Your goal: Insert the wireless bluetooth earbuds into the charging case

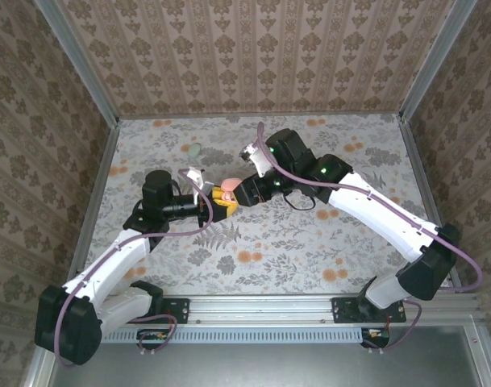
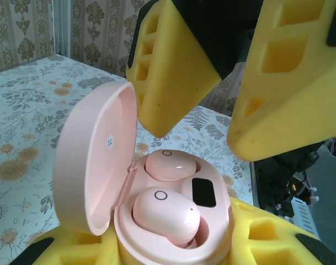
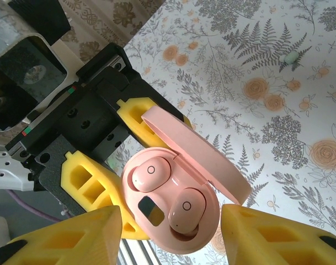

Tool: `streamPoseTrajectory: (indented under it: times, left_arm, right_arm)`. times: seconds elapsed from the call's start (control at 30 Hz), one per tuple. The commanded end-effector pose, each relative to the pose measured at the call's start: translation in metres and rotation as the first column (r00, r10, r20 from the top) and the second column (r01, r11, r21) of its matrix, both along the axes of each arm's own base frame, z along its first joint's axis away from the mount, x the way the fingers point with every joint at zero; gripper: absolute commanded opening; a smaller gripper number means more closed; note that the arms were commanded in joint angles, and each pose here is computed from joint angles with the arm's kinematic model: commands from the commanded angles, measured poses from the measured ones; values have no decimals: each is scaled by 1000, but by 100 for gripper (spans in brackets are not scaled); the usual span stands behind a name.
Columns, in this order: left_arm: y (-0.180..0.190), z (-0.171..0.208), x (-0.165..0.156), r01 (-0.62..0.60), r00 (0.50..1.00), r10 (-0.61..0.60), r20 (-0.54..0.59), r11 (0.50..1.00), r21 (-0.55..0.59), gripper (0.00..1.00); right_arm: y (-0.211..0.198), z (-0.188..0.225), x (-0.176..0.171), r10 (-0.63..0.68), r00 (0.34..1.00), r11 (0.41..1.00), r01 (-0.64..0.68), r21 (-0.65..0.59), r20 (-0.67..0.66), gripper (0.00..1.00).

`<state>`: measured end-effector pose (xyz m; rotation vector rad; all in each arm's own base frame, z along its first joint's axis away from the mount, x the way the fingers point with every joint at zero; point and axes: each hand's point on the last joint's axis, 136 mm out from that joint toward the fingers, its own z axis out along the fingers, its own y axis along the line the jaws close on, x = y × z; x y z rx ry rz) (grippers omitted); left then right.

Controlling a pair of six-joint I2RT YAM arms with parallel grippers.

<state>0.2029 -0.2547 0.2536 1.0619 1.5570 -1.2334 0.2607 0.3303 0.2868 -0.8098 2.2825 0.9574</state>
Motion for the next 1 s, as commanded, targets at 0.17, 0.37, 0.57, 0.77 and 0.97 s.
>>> streamPoseTrajectory:
  times: [0.17,0.37,0.57,0.77,0.97]
  left_arm:
    - [-9,21,-17,87,994,-84,76,996,-34,7]
    - [-10,22,-19,88,993,-86,86,996,-25,7]
    - [-12,27,-24,101,989,-97,110,994,-32,7]
    - [-15,30,-28,121,985,-115,127,992,-39,7]
    - [-14,31,-29,108,987,-101,125,993,-44,6]
  right_arm:
    - [-21,57,-9,-60,992,993,47,112,113,52]
    - [-41,67,-2,-155,979,982,138,128,133,53]
    - [-42,55,12,-176,984,970,173,170,3,40]
    - [-29,46,15,-135,987,969,150,195,-84,37]
    - [-15,39,20,-102,986,966,129,222,-131,30]
